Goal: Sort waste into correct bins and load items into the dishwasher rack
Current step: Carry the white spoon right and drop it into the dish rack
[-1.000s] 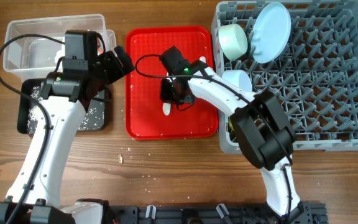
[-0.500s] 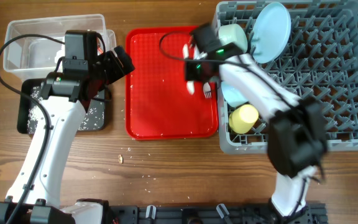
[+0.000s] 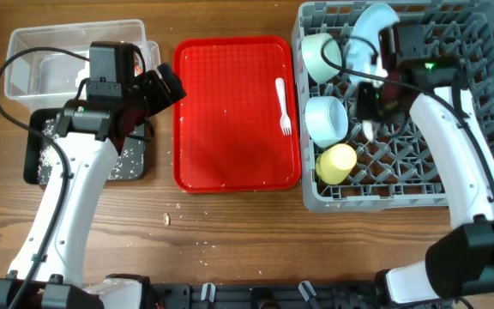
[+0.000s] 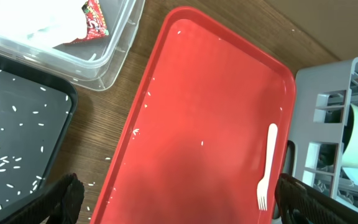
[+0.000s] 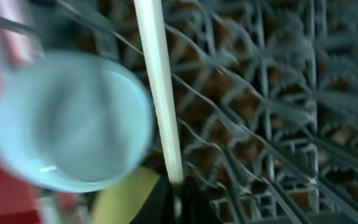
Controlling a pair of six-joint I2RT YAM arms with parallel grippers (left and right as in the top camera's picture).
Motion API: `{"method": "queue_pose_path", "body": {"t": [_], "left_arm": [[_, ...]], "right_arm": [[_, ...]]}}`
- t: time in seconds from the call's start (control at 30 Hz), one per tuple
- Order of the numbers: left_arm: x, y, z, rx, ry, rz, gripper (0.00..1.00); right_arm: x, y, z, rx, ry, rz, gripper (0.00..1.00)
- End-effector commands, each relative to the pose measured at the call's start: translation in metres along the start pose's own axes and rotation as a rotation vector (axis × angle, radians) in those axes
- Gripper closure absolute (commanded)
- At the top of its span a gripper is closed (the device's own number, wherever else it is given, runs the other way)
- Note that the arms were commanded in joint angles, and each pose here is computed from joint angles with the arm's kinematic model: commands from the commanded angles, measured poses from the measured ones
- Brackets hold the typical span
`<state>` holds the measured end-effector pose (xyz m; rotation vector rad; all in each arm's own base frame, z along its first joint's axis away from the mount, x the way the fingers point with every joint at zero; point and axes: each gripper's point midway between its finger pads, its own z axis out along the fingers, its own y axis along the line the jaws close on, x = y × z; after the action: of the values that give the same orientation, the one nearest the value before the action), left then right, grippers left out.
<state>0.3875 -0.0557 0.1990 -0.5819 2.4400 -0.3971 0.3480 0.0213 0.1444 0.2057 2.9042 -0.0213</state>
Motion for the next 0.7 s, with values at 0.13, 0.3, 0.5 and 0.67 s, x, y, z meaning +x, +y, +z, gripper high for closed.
{"method": "queue_pose_path", "body": {"t": [0.13,0.3,0.5,0.67], "left_arm": [[-0.001,0.000,0.002,0.002,0.005,0.000,0.00],[-0.001,0.000,0.002,0.002,0.005,0.000,0.00],[-0.001,0.000,0.002,0.002,0.005,0.000,0.00],[-0.001,0.000,0.002,0.002,0.005,0.000,0.00]], "right_arm": [[0.027,-0.020,0.032,0.061,0.089,-0.040,0.41],[0.004,0.013,0.006,-0.122,0.012,-0.075,0.38],[-0.041,0.104,-0.072,-0.445,-0.211,-0.268,0.38],[-0.058,0.176,-0.080,-0.465,-0.331,-0.197,0.50]]}}
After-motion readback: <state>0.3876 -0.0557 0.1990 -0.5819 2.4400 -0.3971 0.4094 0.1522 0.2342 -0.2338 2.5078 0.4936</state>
